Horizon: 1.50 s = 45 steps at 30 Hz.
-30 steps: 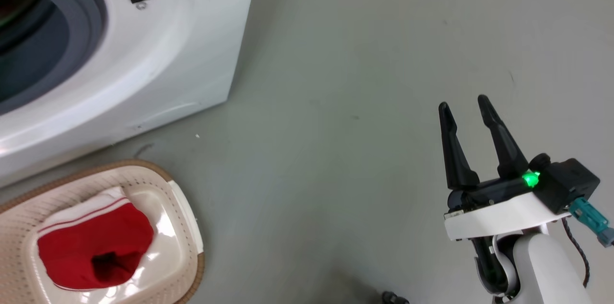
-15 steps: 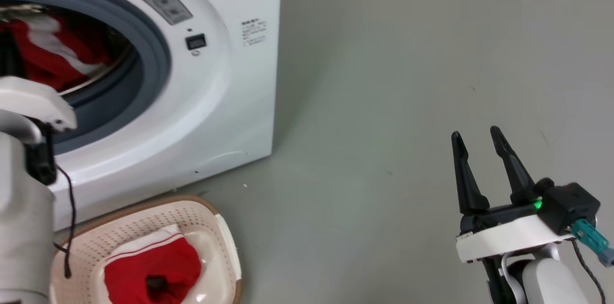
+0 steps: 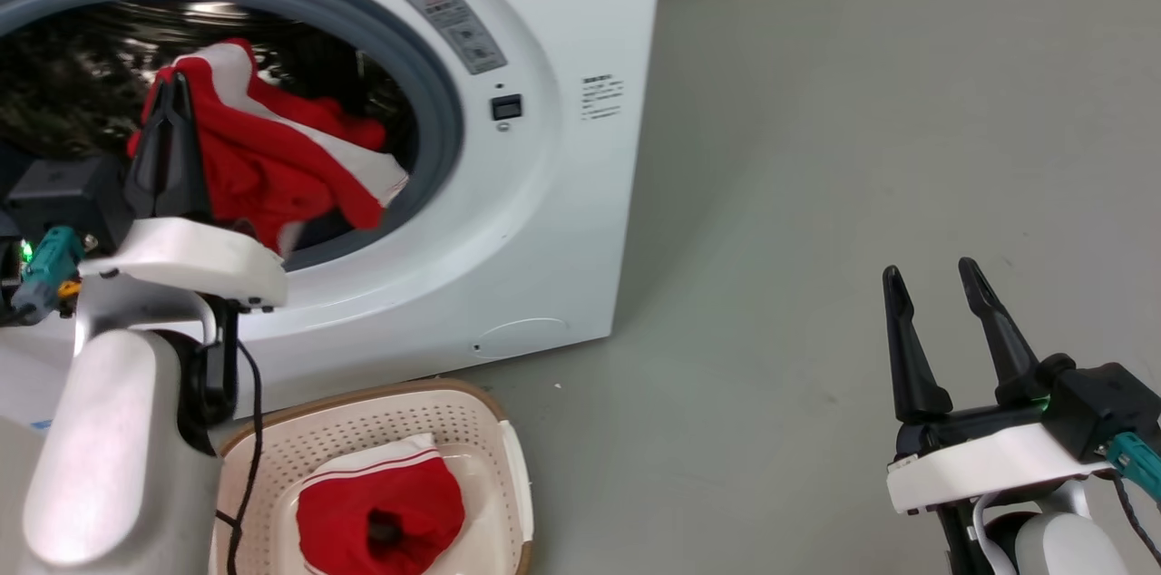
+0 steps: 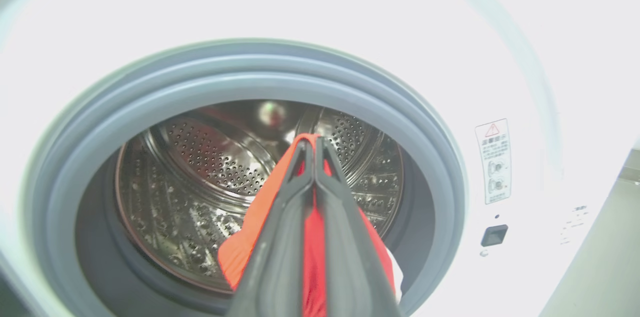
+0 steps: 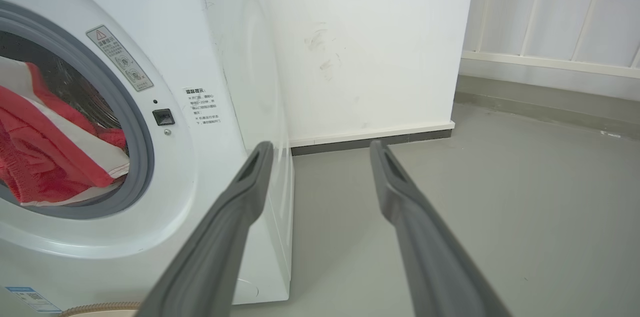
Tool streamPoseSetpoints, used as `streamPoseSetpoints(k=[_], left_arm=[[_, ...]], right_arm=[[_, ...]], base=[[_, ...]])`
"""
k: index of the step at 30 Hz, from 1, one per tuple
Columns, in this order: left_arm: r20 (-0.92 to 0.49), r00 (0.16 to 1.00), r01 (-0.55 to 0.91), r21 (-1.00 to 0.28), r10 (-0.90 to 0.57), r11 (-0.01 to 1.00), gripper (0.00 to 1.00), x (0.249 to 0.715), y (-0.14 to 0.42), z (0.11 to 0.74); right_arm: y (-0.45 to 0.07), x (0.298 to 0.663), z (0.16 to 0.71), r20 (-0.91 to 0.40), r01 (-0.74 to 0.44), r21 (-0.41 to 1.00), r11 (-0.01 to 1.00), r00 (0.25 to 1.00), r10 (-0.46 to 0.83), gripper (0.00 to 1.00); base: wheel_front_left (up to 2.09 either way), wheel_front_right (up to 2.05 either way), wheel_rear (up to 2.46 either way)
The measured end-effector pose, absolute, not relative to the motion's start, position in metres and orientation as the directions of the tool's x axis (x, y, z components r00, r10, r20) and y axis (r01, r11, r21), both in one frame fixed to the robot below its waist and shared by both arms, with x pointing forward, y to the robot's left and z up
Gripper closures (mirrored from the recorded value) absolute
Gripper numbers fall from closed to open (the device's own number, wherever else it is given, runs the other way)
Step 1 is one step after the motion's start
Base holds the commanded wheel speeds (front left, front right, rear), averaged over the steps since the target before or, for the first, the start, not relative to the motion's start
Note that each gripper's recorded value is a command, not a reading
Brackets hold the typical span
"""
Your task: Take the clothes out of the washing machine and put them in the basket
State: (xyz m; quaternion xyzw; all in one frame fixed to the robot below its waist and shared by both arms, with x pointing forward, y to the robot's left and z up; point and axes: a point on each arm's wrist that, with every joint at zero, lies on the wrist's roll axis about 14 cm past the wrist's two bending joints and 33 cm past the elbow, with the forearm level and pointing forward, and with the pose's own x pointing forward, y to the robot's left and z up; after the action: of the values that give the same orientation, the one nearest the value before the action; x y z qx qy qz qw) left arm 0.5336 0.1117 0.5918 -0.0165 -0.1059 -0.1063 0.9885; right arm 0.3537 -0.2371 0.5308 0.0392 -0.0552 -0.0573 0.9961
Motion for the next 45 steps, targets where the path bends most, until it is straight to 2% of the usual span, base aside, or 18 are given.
streamPoseSetpoints(k=[5,6,12,20,30,45], left_arm=[[0.272,0.94,0.214,0.004,-0.207,0.977,1.0,0.499,0.117,0.62],[0.291,0.935,0.211,0.003,-0.203,0.978,1.0,0.48,0.119,0.629],[0.212,0.963,0.18,-0.037,-0.168,0.983,1.0,0.45,0.126,0.604],[-0.032,0.994,0.102,-0.146,-0.108,0.984,1.0,0.428,0.133,0.516],[-0.295,0.951,0.024,-0.234,-0.095,0.972,1.0,0.41,0.126,0.394],[-0.524,0.845,0.007,-0.195,-0.11,0.981,1.0,0.454,0.123,0.269]], right_arm=[[-0.222,0.364,0.536,0.116,0.058,0.083,0.995,0.991,-0.067,0.0],[-0.215,0.368,0.537,0.121,0.036,0.084,0.996,0.992,-0.046,0.0],[-0.206,0.376,0.536,0.113,0.006,0.078,0.997,0.993,-0.015,0.0],[-0.195,0.388,0.529,0.088,-0.028,0.065,0.997,0.996,0.022,0.0],[-0.193,0.41,0.513,0.046,-0.034,0.051,0.998,0.998,0.032,0.0],[-0.2,0.448,0.467,-0.04,-0.022,0.019,1.0,0.999,0.022,0.0]], base=[[0.0,0.0,0.0],[0.0,0.0,0.0],[0.0,0.0,0.0],[0.0,0.0,0.0],[0.0,0.0,0.0],[0.0,0.0,0.0]])
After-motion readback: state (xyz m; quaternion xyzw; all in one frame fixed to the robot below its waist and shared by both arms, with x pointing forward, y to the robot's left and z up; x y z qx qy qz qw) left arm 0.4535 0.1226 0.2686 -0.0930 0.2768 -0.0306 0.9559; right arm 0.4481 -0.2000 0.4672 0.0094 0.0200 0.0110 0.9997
